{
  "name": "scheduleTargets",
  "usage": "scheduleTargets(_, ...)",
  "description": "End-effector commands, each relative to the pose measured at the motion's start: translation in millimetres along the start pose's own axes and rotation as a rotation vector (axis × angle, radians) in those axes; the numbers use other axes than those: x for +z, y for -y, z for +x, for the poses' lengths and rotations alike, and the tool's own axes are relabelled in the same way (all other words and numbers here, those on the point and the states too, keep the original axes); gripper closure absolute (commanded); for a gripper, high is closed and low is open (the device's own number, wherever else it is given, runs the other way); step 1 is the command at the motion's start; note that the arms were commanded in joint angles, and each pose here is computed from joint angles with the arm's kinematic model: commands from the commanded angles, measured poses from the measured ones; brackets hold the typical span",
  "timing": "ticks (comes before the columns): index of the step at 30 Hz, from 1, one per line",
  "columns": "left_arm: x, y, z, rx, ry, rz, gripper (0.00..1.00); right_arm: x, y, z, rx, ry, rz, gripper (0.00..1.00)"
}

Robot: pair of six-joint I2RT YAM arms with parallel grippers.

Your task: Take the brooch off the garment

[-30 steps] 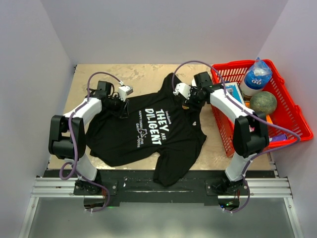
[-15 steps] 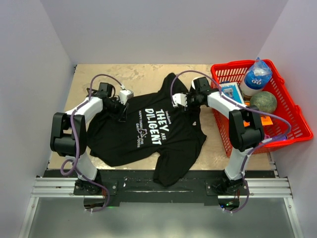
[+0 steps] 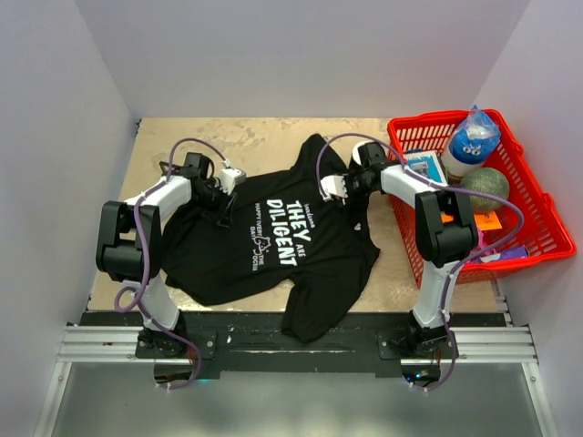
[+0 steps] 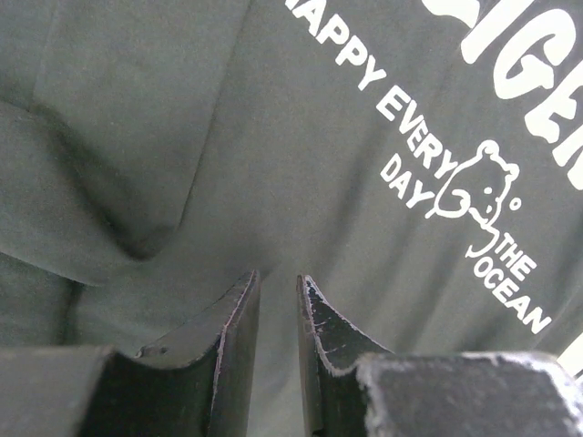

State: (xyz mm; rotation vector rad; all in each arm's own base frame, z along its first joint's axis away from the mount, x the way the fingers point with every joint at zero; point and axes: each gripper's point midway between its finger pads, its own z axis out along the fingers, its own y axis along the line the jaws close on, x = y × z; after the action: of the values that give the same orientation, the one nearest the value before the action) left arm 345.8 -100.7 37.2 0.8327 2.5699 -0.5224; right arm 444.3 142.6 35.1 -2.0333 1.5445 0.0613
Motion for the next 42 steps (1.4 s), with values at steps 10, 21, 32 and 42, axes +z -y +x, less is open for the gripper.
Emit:
scheduleTargets(10, -1.5, -5.7, -17.5, 0.036, 0.028, -0.013, 0.72, -5.0, 24.9, -7.3, -0.091, 0.048, -0.018, 0.5)
scheduleTargets(21, 5.4, -9.9, -19.7, 0.03, 0.025, -0.015, 0.72, 1.1, 16.4, -8.7, -0.142, 0.05, -0.065, 0.5)
scheduleTargets(32, 11.2, -12.0, -18.8, 0.023, 0.017, -0.009, 0.72, 14.4, 24.3, -4.6, -0.152, 0.033, -0.093, 0.53)
scheduleTargets(42, 17.1, -17.2, -31.9, 0.02, 0.036, 0.001, 0.72, 12.6, 12.9, -17.0, -0.199, 0.065, -0.121, 0.51)
